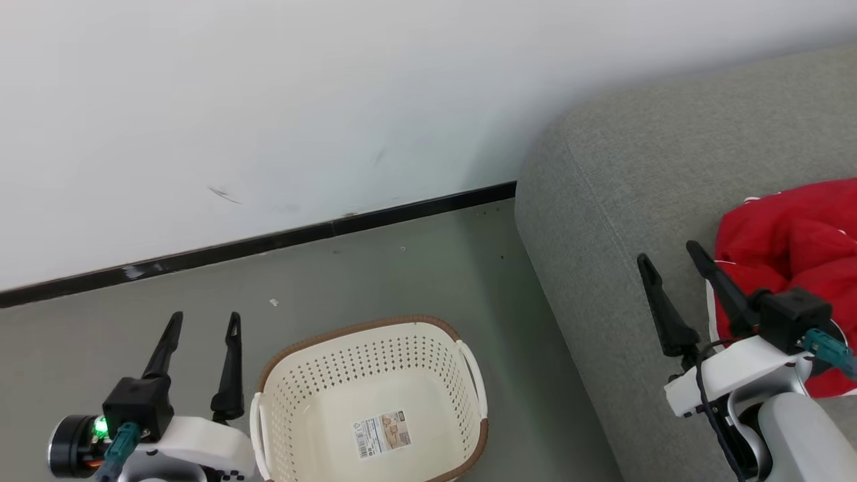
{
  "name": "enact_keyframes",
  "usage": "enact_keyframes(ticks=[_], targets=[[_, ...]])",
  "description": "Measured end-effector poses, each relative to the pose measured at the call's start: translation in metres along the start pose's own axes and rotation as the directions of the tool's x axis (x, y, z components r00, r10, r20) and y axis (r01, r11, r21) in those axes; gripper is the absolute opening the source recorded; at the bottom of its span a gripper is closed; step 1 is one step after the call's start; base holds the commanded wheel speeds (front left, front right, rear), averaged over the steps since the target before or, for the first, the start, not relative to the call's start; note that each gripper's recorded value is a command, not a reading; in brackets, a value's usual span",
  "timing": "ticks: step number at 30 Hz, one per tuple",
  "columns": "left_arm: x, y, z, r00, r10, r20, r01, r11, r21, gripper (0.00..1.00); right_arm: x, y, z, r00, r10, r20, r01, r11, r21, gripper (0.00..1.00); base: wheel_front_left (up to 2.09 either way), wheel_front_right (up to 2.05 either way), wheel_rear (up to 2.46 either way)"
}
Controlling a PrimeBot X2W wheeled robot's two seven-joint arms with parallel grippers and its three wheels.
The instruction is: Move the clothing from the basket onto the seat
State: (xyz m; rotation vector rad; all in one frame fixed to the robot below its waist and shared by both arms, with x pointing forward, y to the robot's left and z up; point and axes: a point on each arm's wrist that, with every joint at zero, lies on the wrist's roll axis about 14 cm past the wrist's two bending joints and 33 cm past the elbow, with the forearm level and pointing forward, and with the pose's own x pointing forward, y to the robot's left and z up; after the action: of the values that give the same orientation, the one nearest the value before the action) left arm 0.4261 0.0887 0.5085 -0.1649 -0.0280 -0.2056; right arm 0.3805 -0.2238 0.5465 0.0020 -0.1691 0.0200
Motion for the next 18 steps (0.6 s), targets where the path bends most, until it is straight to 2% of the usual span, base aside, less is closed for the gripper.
enact_keyframes(ticks=[10,18], targets=[[-0.031,0.057,0.003,0.985,0.170,-0.003,-0.170,0.984,0.045,1.00,-0.003,0.023,0.003,0.999,0.032,0.022,-0.032,0.999,-0.008,1.00,0.00,0.00,0.00],[-0.053,0.077,0.004,0.973,0.231,-0.007,-0.231,0.972,0.054,1.00,-0.019,0.035,-0.006,0.999,0.032,-0.004,-0.032,0.999,0.005,1.00,0.00,0.00,0.00]])
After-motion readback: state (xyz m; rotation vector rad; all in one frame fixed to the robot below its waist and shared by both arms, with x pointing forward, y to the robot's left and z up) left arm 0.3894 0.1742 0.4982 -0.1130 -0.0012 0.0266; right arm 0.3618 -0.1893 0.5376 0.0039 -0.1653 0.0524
